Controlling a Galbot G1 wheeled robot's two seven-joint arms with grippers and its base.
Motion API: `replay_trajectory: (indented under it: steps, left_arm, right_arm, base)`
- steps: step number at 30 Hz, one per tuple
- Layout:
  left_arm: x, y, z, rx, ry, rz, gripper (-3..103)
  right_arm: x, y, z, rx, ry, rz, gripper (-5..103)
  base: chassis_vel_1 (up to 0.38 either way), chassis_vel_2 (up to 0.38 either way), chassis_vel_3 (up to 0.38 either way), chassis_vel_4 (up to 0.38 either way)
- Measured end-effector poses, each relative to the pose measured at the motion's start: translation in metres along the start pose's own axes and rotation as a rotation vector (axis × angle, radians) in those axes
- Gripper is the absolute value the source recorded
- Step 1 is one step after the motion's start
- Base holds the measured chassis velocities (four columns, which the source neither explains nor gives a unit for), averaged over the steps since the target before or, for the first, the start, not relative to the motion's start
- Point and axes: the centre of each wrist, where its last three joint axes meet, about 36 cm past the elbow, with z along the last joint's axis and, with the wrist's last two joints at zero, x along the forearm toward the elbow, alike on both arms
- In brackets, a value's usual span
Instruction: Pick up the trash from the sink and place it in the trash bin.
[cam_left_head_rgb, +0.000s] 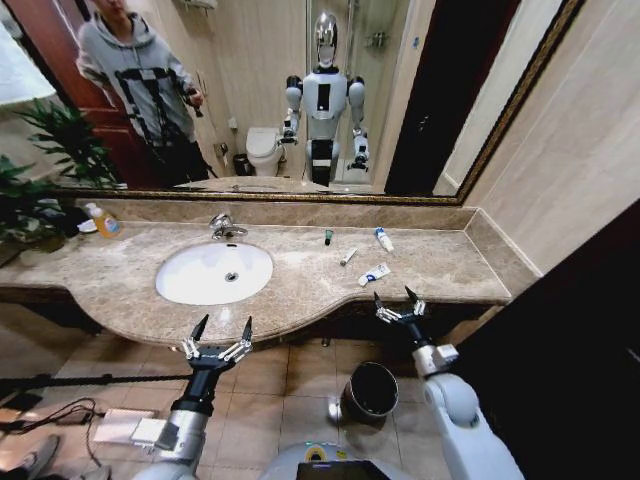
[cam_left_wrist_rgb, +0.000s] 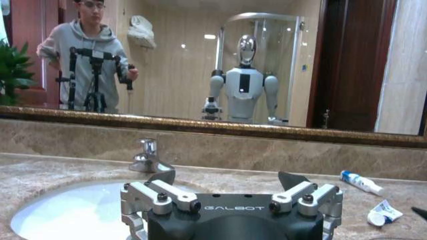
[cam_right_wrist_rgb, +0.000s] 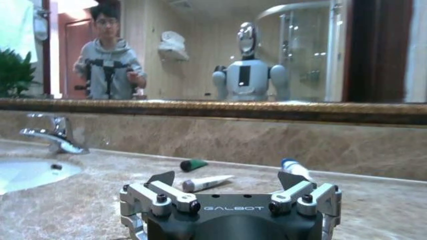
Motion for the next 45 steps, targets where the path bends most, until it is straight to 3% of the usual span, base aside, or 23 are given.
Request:
replay_trajectory:
  steps: [12, 23, 31, 33, 40, 45]
  left_arm:
    - [0.0, 0.0, 0.0, 0.0, 0.0, 0.0, 100]
    - [0.0, 0.0, 0.0, 0.0, 0.0, 0.0, 100]
    - [0.0, 0.0, 0.0, 0.0, 0.0, 0.0, 100]
    - [0.0, 0.0, 0.0, 0.0, 0.0, 0.0, 100]
    - [0.0, 0.0, 0.0, 0.0, 0.0, 0.0, 100]
    - [0.0, 0.0, 0.0, 0.0, 0.0, 0.0, 100]
  right_arm:
    - [-0.063, -0.008, 0.005, 0.047, 0.088, -0.086, 100]
    - [-0.096, -0.001, 0.017, 0.022, 0.165, -0.125, 101]
    - [-0.1, -0.007, 0.022, 0.021, 0.178, -0.11, 79]
    - [-0.1, -0.007, 0.023, 0.02, 0.179, -0.109, 79]
    - [-0.101, -0.008, 0.024, 0.007, 0.174, -0.092, 54]
    - [-0.098, -0.01, 0.023, 0.008, 0.169, -0.086, 43]
  base:
    - [0.0, 0.0, 0.0, 0.0]
    - [0.0, 0.0, 0.0, 0.0]
    - [0.0, 0.0, 0.0, 0.0]
    - [0.0, 0.0, 0.0, 0.0]
    - [0.0, 0.0, 0.0, 0.0]
    - [0.0, 0.0, 0.0, 0.0]
